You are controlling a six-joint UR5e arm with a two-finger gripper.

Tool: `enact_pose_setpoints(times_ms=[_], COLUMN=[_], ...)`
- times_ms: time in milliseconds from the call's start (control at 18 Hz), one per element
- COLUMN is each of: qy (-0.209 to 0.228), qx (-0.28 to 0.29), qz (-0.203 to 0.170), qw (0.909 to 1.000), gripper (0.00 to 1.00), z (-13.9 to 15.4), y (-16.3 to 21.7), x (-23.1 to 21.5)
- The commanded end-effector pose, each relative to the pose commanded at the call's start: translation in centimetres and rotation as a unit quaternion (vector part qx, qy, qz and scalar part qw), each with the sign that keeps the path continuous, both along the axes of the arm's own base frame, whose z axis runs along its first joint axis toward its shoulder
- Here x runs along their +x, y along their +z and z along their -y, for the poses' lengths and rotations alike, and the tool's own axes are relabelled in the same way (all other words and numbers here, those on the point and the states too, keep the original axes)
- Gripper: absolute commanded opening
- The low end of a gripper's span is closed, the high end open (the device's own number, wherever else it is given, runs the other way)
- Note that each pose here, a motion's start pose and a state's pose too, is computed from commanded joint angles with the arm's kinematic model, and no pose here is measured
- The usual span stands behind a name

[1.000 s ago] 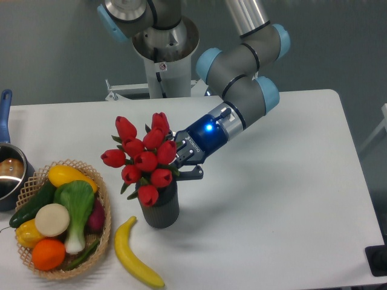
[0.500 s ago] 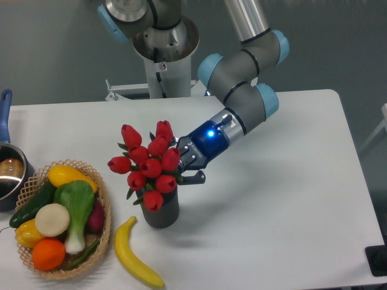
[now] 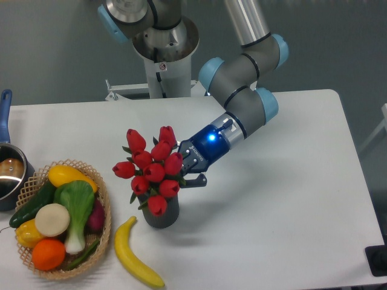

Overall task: Insert the flowers into the vase
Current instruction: 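Lower the tulip stems down into the vase opening, then open the gripper to release the tulip stems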

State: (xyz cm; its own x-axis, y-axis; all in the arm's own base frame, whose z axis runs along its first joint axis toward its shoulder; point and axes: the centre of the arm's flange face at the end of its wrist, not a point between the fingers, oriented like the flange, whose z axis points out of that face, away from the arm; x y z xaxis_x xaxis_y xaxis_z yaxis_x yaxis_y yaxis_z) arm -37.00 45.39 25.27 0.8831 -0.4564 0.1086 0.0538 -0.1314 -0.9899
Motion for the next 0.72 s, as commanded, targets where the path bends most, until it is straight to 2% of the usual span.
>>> enact_pose_setpoints(times_ms=[278, 389, 444, 667, 722], qy=[0.001, 0.002, 0.002, 0.009, 0.009], qx=[-0.006, -0.006, -0.006, -0.004, -0.003], qz=[-0.002, -0.004, -0.004, -0.005, -0.007], qw=[1.0000, 1.0000, 1.0000, 0.9999, 0.9999], gripper=[0.27, 0.35, 0.35, 0.63, 0.64], z=[0.12, 0.16, 0.24, 0.84, 0.98], y=[-0.22, -0.16, -0.22, -0.45, -0.57], x=[-0.15, -0.26, -0.28, -0.73, -0.63])
